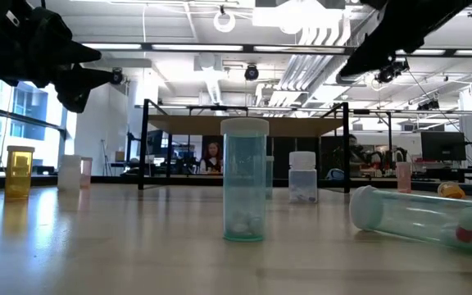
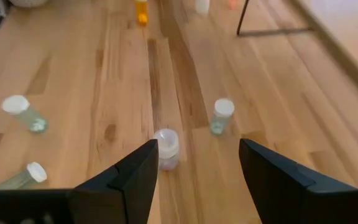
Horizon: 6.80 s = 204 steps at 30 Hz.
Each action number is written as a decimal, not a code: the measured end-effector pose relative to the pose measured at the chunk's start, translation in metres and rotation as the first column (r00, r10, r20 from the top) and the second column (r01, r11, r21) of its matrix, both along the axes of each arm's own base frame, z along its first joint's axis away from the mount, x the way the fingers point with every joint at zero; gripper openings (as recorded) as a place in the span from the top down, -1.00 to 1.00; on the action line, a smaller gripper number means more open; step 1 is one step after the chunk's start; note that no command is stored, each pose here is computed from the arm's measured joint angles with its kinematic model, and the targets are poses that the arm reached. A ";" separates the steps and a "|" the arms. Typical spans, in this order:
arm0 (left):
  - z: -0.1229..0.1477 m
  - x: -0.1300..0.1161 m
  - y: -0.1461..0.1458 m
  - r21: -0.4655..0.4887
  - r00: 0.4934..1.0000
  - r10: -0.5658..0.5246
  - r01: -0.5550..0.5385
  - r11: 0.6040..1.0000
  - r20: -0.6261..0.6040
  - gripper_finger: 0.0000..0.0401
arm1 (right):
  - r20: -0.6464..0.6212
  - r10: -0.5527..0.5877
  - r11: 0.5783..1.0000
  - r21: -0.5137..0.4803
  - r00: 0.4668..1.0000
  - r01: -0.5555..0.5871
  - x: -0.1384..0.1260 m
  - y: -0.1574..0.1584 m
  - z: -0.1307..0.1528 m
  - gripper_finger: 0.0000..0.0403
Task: Pick and place medicine bottles onto shelf by color
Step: Put the middle transparent pill bottle on the shelf, then put the top transparent pill bottle on the shelf aligned with the transparent pill bottle
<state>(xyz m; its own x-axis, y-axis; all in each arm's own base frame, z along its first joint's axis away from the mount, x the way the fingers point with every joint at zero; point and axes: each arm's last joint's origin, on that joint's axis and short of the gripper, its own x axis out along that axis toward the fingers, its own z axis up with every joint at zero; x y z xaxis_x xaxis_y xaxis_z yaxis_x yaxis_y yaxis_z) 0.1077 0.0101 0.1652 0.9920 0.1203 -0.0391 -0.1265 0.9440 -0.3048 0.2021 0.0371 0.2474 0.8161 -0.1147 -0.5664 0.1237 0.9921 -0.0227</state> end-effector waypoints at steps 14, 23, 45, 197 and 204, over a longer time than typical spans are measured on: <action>0.000 0.000 0.000 -0.016 1.000 0.001 -0.001 1.000 0.001 0.03 | -0.118 -0.070 0.992 0.096 0.991 0.082 0.038 -0.004 -0.040 -0.07; -0.003 0.000 0.000 -0.029 1.000 0.001 -0.001 1.000 -0.030 0.03 | -0.134 -0.010 0.998 0.054 0.991 0.018 0.055 -0.006 -0.057 -0.07; -0.005 0.000 0.000 -0.015 0.999 0.000 -0.001 1.000 -0.050 0.03 | -0.129 0.055 0.993 0.115 0.990 -0.040 0.078 0.000 -0.086 -0.07; -0.011 -0.001 0.001 -0.033 0.993 0.051 -0.054 0.998 -0.107 -0.19 | 0.025 -0.544 0.839 0.036 0.839 0.543 0.001 -0.202 0.115 -0.01; -0.010 -0.001 0.000 -0.057 0.995 0.021 -0.027 0.998 -0.099 -0.20 | 0.057 -0.471 0.882 0.034 0.880 0.470 0.004 -0.177 0.125 -0.01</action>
